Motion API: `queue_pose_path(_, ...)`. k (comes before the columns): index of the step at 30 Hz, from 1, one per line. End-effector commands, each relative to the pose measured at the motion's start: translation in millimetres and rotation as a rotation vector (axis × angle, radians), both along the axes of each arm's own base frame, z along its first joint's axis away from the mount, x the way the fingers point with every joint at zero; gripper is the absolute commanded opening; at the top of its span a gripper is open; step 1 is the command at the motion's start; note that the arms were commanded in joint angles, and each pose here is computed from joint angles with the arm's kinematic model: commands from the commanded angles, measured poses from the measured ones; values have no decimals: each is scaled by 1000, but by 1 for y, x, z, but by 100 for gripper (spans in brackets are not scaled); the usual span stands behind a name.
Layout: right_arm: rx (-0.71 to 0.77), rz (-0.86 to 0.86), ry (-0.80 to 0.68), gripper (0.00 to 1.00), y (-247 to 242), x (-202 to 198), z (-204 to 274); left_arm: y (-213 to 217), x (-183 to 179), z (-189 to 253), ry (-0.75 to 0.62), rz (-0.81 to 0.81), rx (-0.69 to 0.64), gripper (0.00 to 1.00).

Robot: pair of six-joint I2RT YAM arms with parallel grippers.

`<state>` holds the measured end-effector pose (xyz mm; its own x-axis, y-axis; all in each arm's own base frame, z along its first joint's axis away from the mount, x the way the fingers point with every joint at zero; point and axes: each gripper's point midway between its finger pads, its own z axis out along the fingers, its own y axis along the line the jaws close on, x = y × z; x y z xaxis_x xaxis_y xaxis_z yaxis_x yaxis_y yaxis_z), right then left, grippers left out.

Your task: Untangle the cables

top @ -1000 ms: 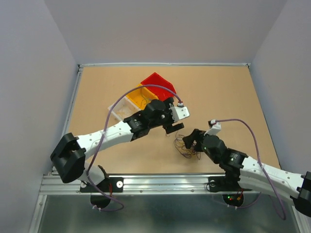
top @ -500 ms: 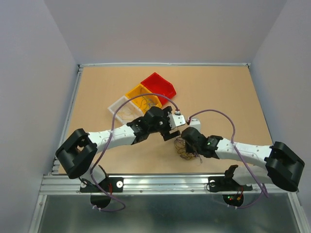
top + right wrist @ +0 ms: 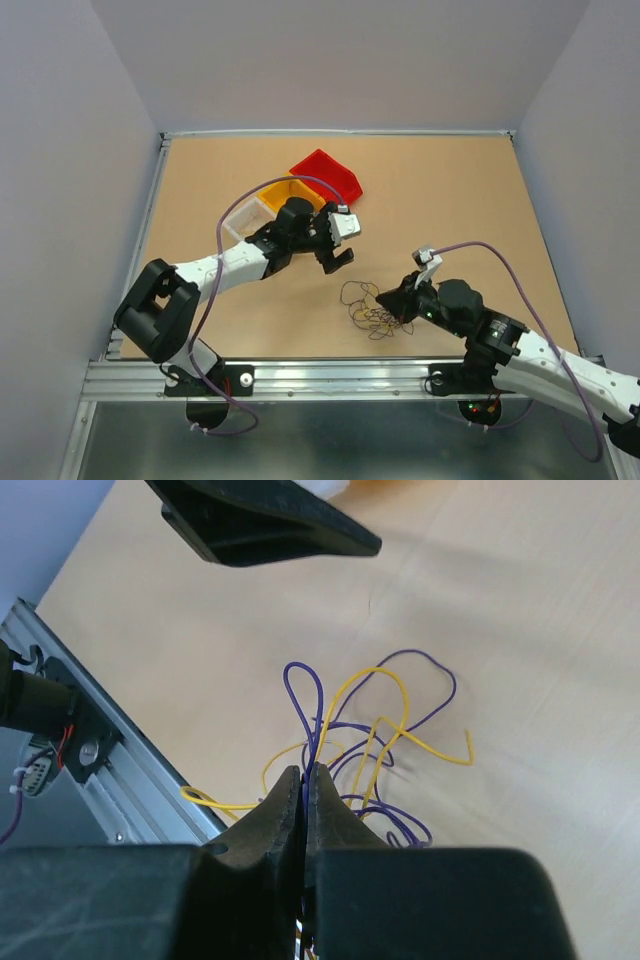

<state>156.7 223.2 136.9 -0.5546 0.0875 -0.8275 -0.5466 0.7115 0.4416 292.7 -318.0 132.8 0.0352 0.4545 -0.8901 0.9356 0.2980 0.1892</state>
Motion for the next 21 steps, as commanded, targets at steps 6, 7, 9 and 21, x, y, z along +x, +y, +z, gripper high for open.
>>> queue_pose_path(6, 52, -12, -21, 0, 3, 3, 4, -30, -25, -22, 48, -214, 83, 99)
queue_pose_path(7, 40, -38, -17, 1, 1, 7, 2, -30, -28, -29, 59, -219, 111, 99)
queue_pose_path(9, 33, -72, -5, 1, -3, 10, 0, -35, -30, -40, 57, -213, 149, 98)
queue_pose_path(21, 221, -390, -89, 0, -59, 29, 32, -42, -37, -67, 135, -250, 208, 98)
